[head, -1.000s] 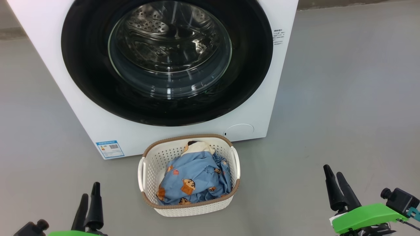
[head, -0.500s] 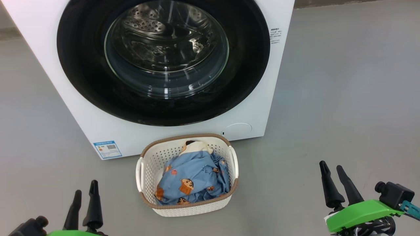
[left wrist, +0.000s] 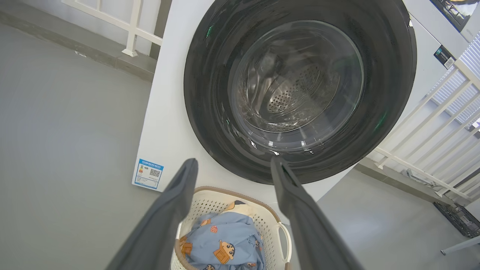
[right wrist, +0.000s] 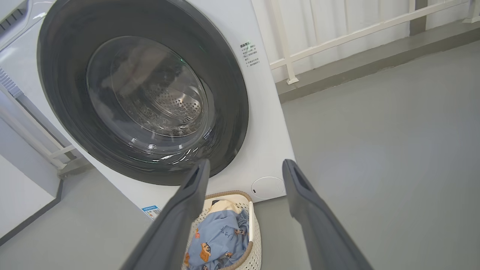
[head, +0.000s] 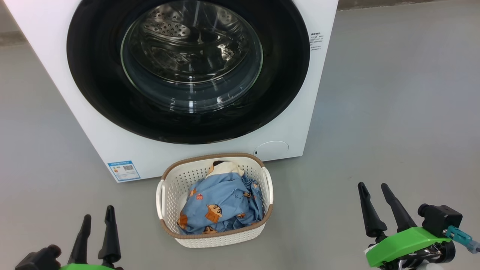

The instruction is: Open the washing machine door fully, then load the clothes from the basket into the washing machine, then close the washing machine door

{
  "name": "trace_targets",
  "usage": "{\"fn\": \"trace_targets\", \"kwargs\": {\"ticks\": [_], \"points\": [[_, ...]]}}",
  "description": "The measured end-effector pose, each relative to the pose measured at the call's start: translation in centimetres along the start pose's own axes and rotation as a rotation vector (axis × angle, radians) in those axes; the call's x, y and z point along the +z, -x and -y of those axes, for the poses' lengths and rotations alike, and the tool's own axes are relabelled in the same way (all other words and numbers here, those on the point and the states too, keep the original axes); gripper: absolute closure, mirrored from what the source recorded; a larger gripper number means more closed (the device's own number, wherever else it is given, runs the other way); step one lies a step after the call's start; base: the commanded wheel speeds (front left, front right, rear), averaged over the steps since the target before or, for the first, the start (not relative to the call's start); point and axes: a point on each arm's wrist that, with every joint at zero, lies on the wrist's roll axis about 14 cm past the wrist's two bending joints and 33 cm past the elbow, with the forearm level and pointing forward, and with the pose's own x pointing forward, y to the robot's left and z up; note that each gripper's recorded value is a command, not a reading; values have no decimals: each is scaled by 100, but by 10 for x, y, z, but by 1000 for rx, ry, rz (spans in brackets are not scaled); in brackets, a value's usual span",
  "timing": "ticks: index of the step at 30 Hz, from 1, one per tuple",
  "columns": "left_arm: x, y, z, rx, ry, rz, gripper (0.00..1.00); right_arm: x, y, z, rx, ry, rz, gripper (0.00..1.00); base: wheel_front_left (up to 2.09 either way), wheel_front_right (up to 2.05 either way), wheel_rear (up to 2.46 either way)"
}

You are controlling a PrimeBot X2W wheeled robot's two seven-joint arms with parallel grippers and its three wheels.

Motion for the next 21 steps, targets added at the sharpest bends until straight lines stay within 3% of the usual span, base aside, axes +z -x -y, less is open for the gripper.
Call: {"fn": "trace_targets", "kwargs": {"ticks": [21], "points": [[2, -1, 11, -62, -242, 29, 0, 10, -3, -9, 56, 275, 47, 0, 0, 0, 0]]}}
